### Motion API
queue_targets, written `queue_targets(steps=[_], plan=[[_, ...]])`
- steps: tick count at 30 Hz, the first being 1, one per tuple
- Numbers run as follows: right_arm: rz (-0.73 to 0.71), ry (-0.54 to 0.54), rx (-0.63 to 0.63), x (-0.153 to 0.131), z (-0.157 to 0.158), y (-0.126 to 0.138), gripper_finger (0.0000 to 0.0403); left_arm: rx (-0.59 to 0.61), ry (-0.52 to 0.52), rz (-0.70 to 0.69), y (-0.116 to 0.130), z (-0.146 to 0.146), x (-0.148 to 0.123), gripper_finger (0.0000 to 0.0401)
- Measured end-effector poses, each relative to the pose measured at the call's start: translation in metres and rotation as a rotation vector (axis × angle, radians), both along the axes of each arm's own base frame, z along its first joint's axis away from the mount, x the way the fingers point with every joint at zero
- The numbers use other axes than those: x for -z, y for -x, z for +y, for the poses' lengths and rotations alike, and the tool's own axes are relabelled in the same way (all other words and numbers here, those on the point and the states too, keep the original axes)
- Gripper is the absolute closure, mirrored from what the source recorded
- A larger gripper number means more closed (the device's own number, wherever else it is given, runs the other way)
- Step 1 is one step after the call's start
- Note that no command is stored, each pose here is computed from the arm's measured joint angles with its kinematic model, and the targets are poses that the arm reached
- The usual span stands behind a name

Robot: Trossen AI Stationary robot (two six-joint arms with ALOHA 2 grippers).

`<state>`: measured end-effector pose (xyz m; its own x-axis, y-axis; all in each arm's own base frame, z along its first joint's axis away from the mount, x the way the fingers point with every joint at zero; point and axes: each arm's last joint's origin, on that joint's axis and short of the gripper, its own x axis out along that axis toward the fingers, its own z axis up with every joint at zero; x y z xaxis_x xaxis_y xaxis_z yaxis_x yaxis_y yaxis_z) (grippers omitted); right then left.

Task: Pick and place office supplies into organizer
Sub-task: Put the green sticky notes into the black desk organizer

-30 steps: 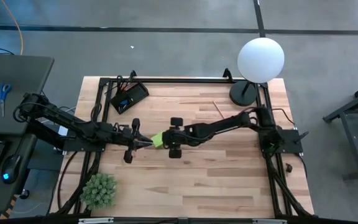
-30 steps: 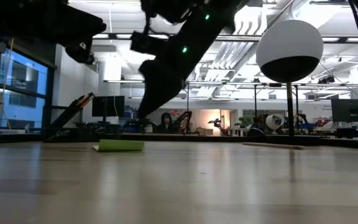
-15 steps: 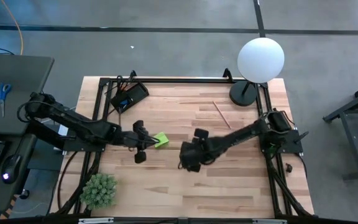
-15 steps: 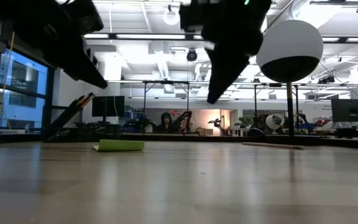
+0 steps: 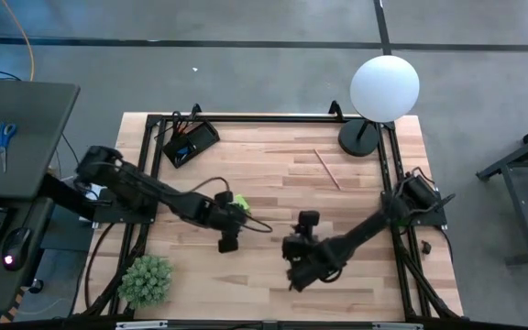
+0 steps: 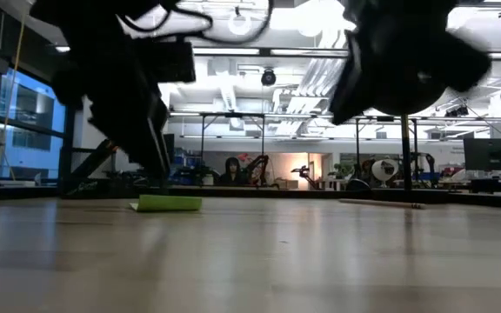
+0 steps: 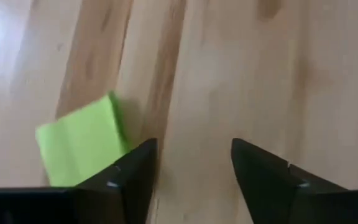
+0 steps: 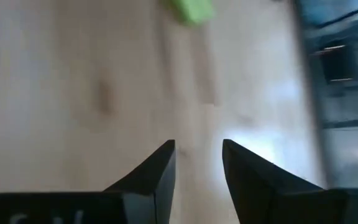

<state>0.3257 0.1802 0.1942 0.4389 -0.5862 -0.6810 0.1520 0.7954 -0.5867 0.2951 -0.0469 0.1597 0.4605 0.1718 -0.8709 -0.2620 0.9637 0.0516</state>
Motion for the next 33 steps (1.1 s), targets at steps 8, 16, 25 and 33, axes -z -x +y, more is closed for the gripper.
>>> queue_targets(steps=[8, 16, 25, 33], plan=[[-0.041, 0.247, 0.077, 0.04, -0.02, 0.03, 0.0279, -0.19, -0.017, 0.11, -0.01, 0.025, 0.005, 0.0199], [-0.116, 0.323, 0.141, 0.072, -0.038, 0.056, 0.0279, -0.25, 0.024, 0.105, -0.011, 0.038, 0.004, 0.024], [-0.181, 0.324, 0.223, 0.093, -0.054, 0.081, 0.0279, -0.246, 0.099, 0.109, -0.015, 0.034, 0.011, 0.0293], [-0.225, 0.266, 0.221, 0.091, -0.04, 0.083, 0.0279, -0.262, 0.044, 0.157, -0.016, 0.036, 0.025, 0.0285]])
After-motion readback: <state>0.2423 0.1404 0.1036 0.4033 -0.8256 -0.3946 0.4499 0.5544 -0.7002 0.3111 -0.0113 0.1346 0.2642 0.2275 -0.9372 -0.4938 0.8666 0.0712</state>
